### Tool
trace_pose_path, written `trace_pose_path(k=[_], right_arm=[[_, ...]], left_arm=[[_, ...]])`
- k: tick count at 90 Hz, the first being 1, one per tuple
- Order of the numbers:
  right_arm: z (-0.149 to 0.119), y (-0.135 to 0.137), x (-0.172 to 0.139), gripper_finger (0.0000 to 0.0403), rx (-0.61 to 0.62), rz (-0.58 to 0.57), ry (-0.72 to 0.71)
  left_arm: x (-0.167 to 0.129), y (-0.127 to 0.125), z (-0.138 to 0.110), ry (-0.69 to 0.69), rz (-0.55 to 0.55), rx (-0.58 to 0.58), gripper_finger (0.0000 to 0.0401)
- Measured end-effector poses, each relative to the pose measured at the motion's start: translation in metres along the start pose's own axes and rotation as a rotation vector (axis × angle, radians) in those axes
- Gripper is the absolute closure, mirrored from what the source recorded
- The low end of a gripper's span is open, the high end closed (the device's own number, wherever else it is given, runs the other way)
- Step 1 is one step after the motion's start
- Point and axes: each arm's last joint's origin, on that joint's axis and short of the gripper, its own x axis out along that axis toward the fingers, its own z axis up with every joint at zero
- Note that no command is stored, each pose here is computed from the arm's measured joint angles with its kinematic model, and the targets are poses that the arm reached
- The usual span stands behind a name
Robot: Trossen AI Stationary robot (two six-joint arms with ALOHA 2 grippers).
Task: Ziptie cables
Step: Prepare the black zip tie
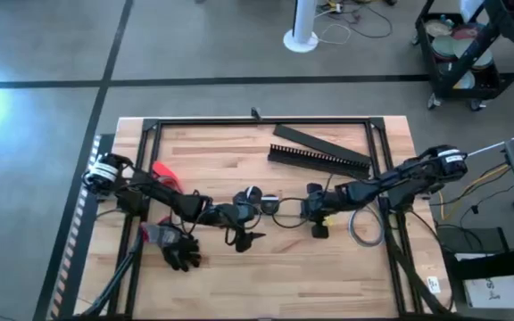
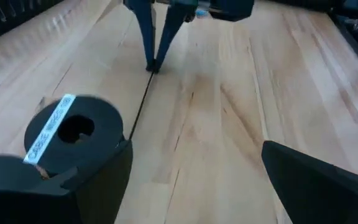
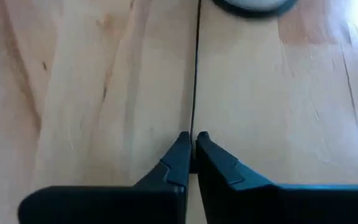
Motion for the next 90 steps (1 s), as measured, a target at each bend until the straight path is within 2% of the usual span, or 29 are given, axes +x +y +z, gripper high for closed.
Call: trace_pose_path(k=[25,41,51,73,81,90], right_arm=[[0.039,0.012,-0.036,0.0402,-0.106,0.018,0.007],[0.058,0.014,-0.046,0.0402,-0.114,0.022,-0.03],[0.066,0.015,-0.049,0.0402,-0.11,0.023,-0.052],[0.069,0.015,-0.05,0.0403,-0.102,0.03,-0.045],[0.069,0.015,-0.051,0.0403,-0.096,0.031,-0.046],[0.07,0.015,-0.051,0.0403,-0.083,0.031,-0.046]], left_arm=[[0.002,-0.002,0.01,-0.1,0.028,0.025,0.0055],[0.025,-0.013,0.027,-0.133,0.031,0.102,0.0055],[0.048,-0.019,0.035,-0.098,0.055,0.157,0.0055],[0.082,-0.024,0.043,0.041,0.232,0.23,0.0057],[0.09,-0.026,0.045,0.04,0.247,0.232,0.0075],[0.096,-0.028,0.047,0.033,0.247,0.231,0.0122]])
